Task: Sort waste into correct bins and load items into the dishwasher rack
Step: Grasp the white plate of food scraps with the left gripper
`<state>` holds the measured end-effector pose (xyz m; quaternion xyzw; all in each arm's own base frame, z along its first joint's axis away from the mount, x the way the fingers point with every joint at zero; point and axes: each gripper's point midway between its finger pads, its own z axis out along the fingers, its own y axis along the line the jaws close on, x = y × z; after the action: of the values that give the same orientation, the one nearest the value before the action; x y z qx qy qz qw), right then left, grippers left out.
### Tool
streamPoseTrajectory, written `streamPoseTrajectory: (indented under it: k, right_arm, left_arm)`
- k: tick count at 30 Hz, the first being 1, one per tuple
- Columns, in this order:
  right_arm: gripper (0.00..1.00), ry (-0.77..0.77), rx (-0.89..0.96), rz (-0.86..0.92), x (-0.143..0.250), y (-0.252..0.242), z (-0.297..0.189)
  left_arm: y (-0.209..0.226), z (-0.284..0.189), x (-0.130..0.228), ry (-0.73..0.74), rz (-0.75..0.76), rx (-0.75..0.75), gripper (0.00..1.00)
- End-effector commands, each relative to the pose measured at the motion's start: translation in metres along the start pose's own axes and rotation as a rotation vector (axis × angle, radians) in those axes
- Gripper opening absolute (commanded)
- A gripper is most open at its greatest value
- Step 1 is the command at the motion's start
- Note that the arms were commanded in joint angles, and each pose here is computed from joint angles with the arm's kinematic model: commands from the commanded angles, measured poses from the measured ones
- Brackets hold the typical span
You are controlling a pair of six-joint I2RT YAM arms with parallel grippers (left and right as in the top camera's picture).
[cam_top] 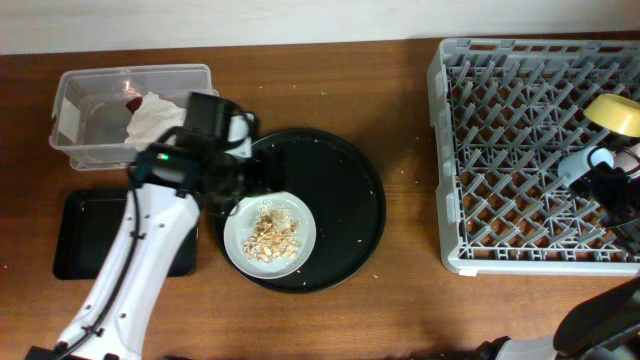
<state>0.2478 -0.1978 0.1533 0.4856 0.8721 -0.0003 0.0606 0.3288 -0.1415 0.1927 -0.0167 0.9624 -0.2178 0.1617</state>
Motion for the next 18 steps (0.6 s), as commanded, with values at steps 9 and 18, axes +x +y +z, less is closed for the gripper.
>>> streamPoseTrajectory:
  k: [9,18]
  right_arm:
    - [0.98,0.007,-0.002,0.006,0.001,0.000,0.002]
    - [0.98,0.007,-0.002,0.005,0.001,0.000,0.002]
  left_arm:
    - [-0.040,0.092,0.074,0.171,0.226,-0.310,0.74]
    - [0.017,0.174,0.111,0.265,0.182,-0.658,0.53]
